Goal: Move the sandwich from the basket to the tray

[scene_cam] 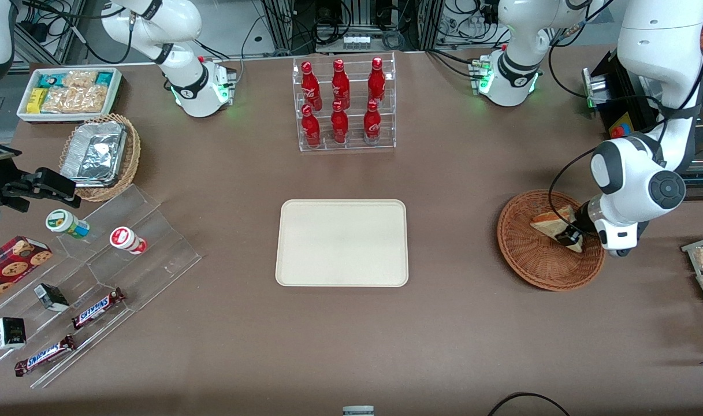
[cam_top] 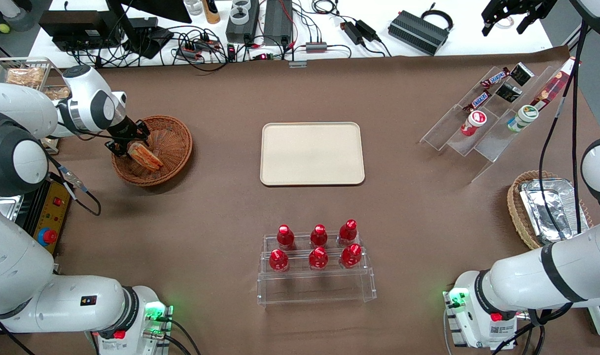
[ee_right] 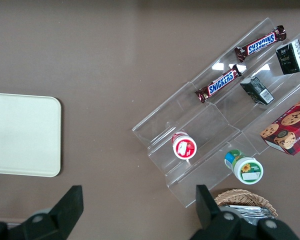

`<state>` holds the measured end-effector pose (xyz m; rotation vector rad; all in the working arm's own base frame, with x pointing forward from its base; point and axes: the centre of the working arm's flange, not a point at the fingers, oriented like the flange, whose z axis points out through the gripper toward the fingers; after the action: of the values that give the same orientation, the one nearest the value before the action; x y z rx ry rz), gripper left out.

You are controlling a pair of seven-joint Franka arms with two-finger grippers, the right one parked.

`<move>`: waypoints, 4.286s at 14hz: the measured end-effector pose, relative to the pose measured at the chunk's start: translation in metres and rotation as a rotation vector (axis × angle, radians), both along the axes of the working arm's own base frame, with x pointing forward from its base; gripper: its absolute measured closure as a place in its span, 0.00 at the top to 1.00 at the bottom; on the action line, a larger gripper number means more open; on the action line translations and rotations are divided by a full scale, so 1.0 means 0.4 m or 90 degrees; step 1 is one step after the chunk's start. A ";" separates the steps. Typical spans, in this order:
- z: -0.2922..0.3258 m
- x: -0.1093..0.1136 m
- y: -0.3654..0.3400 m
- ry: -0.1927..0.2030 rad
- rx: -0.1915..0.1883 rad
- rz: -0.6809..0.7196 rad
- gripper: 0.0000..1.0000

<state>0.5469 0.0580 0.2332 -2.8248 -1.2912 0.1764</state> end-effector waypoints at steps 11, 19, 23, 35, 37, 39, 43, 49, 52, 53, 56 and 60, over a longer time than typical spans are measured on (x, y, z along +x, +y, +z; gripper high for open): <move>0.086 0.036 -0.080 0.016 -0.009 -0.030 0.27; 0.319 0.017 -0.671 -0.010 -0.019 -0.285 0.23; 0.304 -0.054 -0.901 -0.011 -0.018 -0.384 0.23; -0.012 -0.140 -1.283 -0.069 -0.021 -0.606 0.25; 0.004 -0.119 -1.277 -0.079 -0.022 -0.626 0.25; 0.018 -0.099 -1.269 -0.087 -0.023 -0.626 0.25; 0.006 -0.090 -1.258 -0.083 -0.022 -0.626 0.30; -0.015 -0.095 -1.259 -0.075 -0.020 -0.628 0.49; -0.011 -0.093 -1.260 -0.077 -0.020 -0.627 0.78; -0.007 -0.091 -1.262 -0.079 -0.021 -0.626 0.86; 0.044 -0.077 -1.252 -0.069 -0.021 -0.613 1.00; 0.284 -0.018 -1.073 0.018 -0.016 -0.546 1.00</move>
<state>0.5397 -0.3712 0.3469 -3.0715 0.0026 0.1927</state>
